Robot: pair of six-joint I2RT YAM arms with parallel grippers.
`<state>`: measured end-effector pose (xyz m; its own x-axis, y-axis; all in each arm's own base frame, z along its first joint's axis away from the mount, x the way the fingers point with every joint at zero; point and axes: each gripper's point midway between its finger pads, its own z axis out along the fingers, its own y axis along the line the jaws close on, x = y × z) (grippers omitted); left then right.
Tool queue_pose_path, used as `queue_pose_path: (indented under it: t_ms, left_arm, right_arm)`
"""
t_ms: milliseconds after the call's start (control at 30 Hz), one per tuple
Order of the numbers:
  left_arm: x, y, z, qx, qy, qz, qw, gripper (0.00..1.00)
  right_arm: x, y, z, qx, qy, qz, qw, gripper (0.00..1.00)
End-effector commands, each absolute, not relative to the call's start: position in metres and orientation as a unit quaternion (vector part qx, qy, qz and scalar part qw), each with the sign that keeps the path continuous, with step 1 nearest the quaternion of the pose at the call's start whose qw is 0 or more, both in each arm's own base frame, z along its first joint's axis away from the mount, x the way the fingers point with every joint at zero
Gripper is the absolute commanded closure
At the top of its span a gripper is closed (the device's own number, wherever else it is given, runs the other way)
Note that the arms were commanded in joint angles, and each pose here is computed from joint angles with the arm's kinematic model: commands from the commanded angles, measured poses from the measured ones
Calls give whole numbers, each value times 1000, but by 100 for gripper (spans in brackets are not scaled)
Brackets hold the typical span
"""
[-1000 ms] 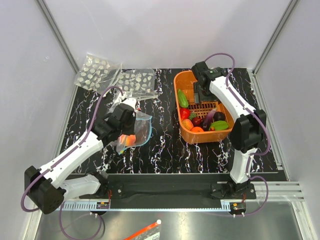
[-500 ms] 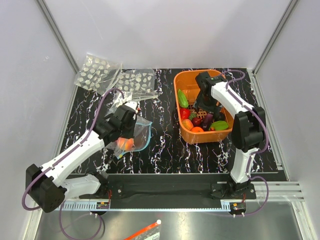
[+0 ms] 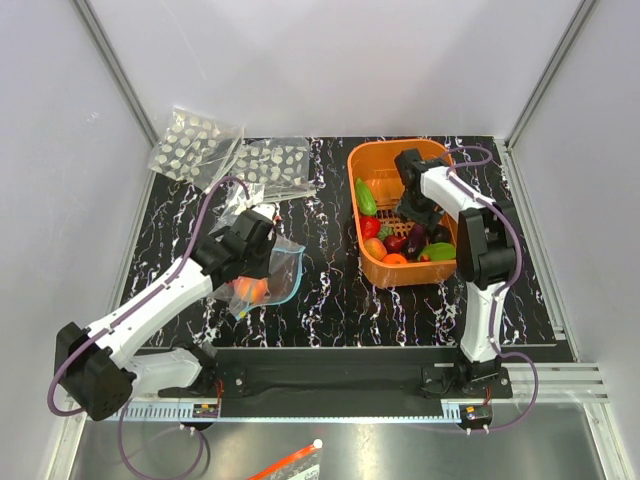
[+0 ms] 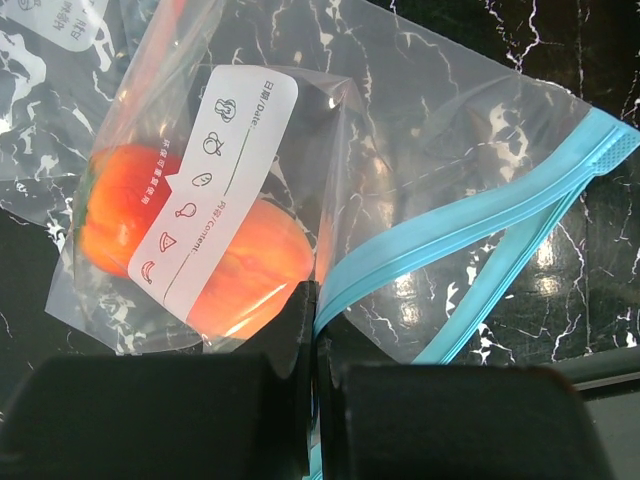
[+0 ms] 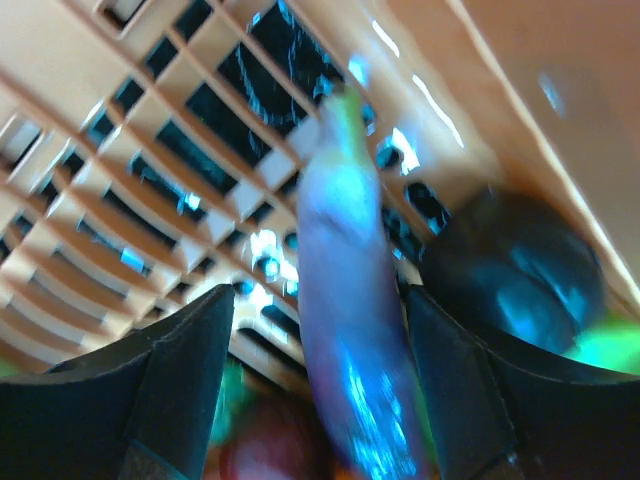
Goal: Place the food in the zip-top bag and seal the zipper
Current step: Pick up the fake vegetable from the bin, then place the fake vegetable in the zipper food storage bag.
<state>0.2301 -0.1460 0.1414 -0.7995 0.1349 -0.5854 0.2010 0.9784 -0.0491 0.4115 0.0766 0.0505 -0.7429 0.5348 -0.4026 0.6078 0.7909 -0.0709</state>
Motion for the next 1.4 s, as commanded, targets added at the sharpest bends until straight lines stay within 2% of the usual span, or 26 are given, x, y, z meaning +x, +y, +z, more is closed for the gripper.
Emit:
queue_pose_path:
  t_ms: [0, 100, 133, 167, 200, 567, 600, 667, 833, 1000, 1167, 1367]
  left_arm:
    - [240, -152, 158, 77, 941, -66, 324, 100]
    - [240, -149, 161, 79, 940, -59, 327, 100]
    - [241, -148, 162, 79, 940, -57, 328, 100]
    - [241, -147, 165, 79, 939, -53, 330, 100]
    - [241, -146, 164, 80, 940, -50, 329, 100]
    - [243, -148, 181, 77, 939, -56, 332, 100]
    - [244, -149, 183, 78, 938, -57, 332, 100]
    - [245, -150, 190, 80, 937, -59, 334, 100]
    - [245, -152, 201, 81, 940, -59, 325, 100]
    - [251, -161, 217, 80, 938, -83, 327, 100]
    - [257, -174, 225, 82, 937, -112, 320, 100]
    - [264, -191, 227, 74, 938, -157, 300, 100]
  right_arm:
    - [426, 61, 46, 303, 920, -130, 210, 24]
    - [428, 63, 45, 300, 922, -123, 211, 37]
    - [427, 63, 47, 300, 922, -121, 213, 43]
    - [431, 64, 54, 296, 922, -114, 222, 57]
    - [433, 65, 61, 294, 921, -110, 230, 61]
    - [437, 70, 202, 269, 896, -42, 350, 62]
    - [437, 76, 211, 262, 897, -24, 355, 62]
    - [438, 90, 236, 231, 896, 13, 378, 69]
    - [426, 156, 289, 141, 900, 98, 400, 71]
    - [399, 240, 309, 93, 901, 181, 384, 72]
    - [381, 288, 315, 116, 887, 252, 369, 73]
    - [348, 347, 324, 56, 875, 318, 360, 72]
